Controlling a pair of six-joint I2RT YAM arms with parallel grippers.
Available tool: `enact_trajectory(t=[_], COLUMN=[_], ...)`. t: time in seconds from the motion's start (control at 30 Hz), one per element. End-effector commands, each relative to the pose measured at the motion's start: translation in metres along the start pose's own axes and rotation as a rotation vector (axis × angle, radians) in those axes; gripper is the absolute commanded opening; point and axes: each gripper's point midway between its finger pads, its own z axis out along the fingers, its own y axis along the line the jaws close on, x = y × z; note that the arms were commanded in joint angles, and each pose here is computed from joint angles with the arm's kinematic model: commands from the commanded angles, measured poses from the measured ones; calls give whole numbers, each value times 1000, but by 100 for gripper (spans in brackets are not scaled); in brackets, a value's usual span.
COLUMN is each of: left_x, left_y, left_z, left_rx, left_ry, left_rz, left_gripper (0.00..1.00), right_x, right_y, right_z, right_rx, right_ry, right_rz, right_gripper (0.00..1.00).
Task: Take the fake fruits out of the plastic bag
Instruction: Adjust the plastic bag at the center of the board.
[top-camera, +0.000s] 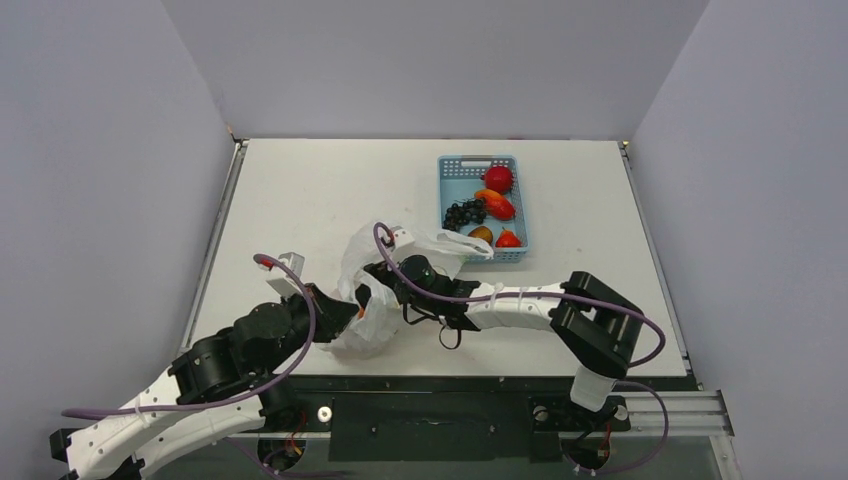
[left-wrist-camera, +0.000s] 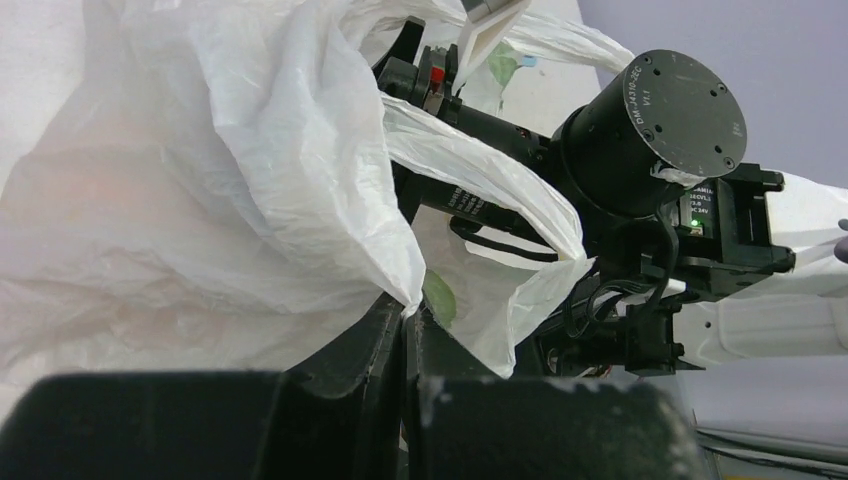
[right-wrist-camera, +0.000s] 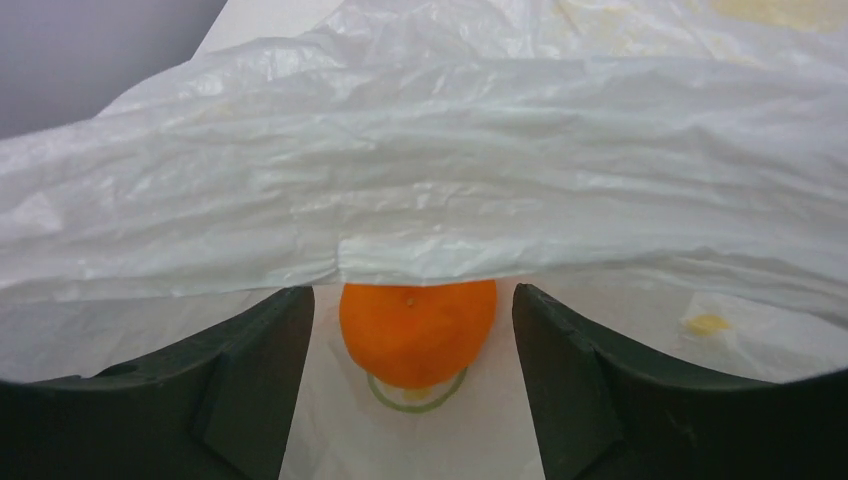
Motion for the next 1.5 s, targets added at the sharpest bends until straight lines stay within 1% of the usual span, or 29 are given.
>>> enact_trajectory(t=[0.0, 0.03, 0.1, 0.23, 0.33, 0.4, 0.5, 0.57, 0.6, 0.63, 0.7, 0.73, 0.77, 0.8, 0.83, 0.87, 0.9, 0.97, 1.0, 1.03, 1.07, 1.1, 1.13, 1.17, 1.27, 1.4, 1.47], left_x=[-1, -2, 0, 3, 6, 9, 16, 10, 15, 8, 3, 9, -2, 6, -7, 1, -6, 3, 4, 22, 23, 41, 38, 52, 58, 66, 72], left_y=[22, 22, 23, 25, 23, 17, 1, -19, -23, -35, -52, -56, -74, -80, -98, -102, -110, -95, -85, -62, -51, -27, -19, 3, 30, 45, 52], left_z=[-6, -8, -7, -6, -3, 2, 10, 17, 22, 24, 32, 42, 42, 53, 51, 61, 58, 62, 62, 65, 60, 61, 54, 52, 35, 27, 27], left_rx=[-98, -90, -81, -69, -58, -32, 27, 94, 95, 127, 152, 140, 178, 171, 205, 188, 180, 85, 46, -13, -26, -83, -82, -132, -146, -128, -138], left_ry=[-27, -34, -40, -49, -45, -35, -2, -8, 14, 0, 8, 40, 27, 71, 64, 109, 120, 170, 160, 188, 168, 189, 159, 177, 136, 112, 117], left_rz=[-86, -95, -113, -144, -164, -174, -183, -194, -184, -184, -162, -139, -127, -99, -78, -48, -16, 7, 0, -14, -35, -64, -84, -98, -156, -234, -249], left_gripper=[0, 0, 0, 0, 0, 0, 0, 0, 0, 0, 0, 0, 0, 0, 0, 0, 0, 0, 0, 0, 0, 0, 0, 0, 0, 0, 0], right_x=[-13, -8, -2, 18, 23, 23, 11, 4, 0, -4, -11, -8, -23, -19, -30, -27, -31, -25, -20, -15, -9, -5, 1, 5, 19, 47, 60], right_y=[31, 37, 46, 50, 56, 59, 66, 66, 63, 61, 48, 31, 27, 16, 12, 4, 1, -4, -7, -8, -11, -13, -16, -15, -11, 3, 11], right_z=[20, 22, 29, 47, 54, 58, 56, 49, 48, 41, 30, 26, 16, 10, 0, -5, -13, -21, -24, -24, -25, -24, -23, -23, -22, -19, -17], right_rx=[-124, -159, -205, -221, -248, -283, -363, -390, -381, -374, -324, -274, -259, -227, -216, -191, -170, -147, -140, -133, -127, -121, -111, -112, -112, -117, -117], right_ry=[-30, -12, -3, 30, 11, 2, -49, -75, -84, -90, -113, -116, -146, -142, -161, -157, -159, -140, -133, -126, -113, -103, -88, -80, -41, 32, 47], right_rz=[3, -8, -28, -81, -103, -74, 26, 60, 68, 68, 65, 64, 64, 58, 53, 31, 17, -25, -43, -52, -63, -72, -86, -98, -163, -248, -274], right_gripper=[71, 80, 84, 86, 90, 92, 93, 93, 93, 93, 93, 94, 94, 94, 94, 95, 95, 96, 96, 97, 97, 97, 97, 97, 98, 98, 98])
